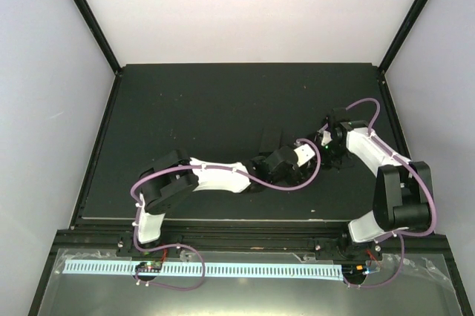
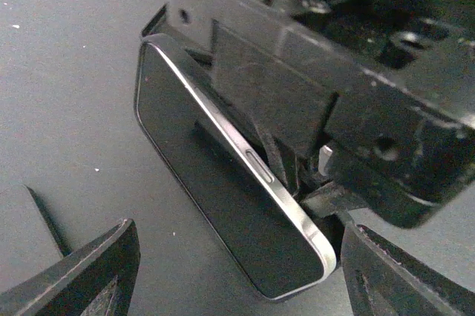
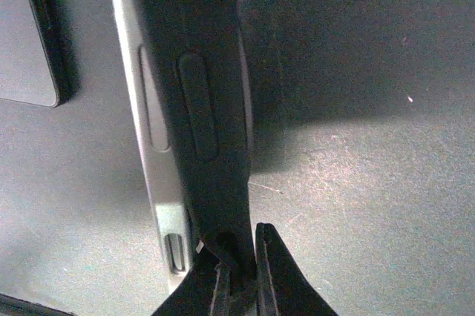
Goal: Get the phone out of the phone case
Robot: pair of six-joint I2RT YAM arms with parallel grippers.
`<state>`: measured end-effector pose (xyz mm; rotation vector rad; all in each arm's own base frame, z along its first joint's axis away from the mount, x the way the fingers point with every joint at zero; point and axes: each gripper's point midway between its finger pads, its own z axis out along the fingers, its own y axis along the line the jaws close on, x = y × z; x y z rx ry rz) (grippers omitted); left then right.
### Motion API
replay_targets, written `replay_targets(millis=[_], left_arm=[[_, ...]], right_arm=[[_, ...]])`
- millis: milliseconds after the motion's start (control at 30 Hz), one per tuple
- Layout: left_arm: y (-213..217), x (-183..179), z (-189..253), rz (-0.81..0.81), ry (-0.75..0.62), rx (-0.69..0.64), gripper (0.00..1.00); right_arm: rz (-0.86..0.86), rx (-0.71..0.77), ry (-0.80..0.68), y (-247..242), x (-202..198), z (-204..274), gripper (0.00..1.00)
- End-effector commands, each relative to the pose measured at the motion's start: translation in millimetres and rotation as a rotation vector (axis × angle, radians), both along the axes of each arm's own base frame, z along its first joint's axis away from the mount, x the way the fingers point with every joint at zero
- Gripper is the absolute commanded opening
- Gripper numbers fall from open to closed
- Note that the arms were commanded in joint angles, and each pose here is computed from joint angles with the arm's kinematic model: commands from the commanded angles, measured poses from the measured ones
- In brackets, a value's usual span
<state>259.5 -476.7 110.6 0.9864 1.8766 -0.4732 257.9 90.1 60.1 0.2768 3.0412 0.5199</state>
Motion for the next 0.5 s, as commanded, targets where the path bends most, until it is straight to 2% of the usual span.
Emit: replay_targets(millis=[0, 333, 467], left_arm=[[-13.0, 13.3, 1.7, 0.008, -0.071, 0.022, 0.74], [-12.8, 22.9, -12.7, 0.037, -0.103, 0.082, 0.74], [-3.2, 30.5, -17.6, 0.090, -0.145, 0.161, 0.69]], right_arm=[[-0.007, 0.038, -0.047, 6.2, 18.3, 10.1, 0.01], [-0.005, 0.043, -0.041, 7.1, 17.6, 9.6, 0.01], [-0.004, 0.040, -0.044, 6.4, 17.3, 10.3, 0.01]])
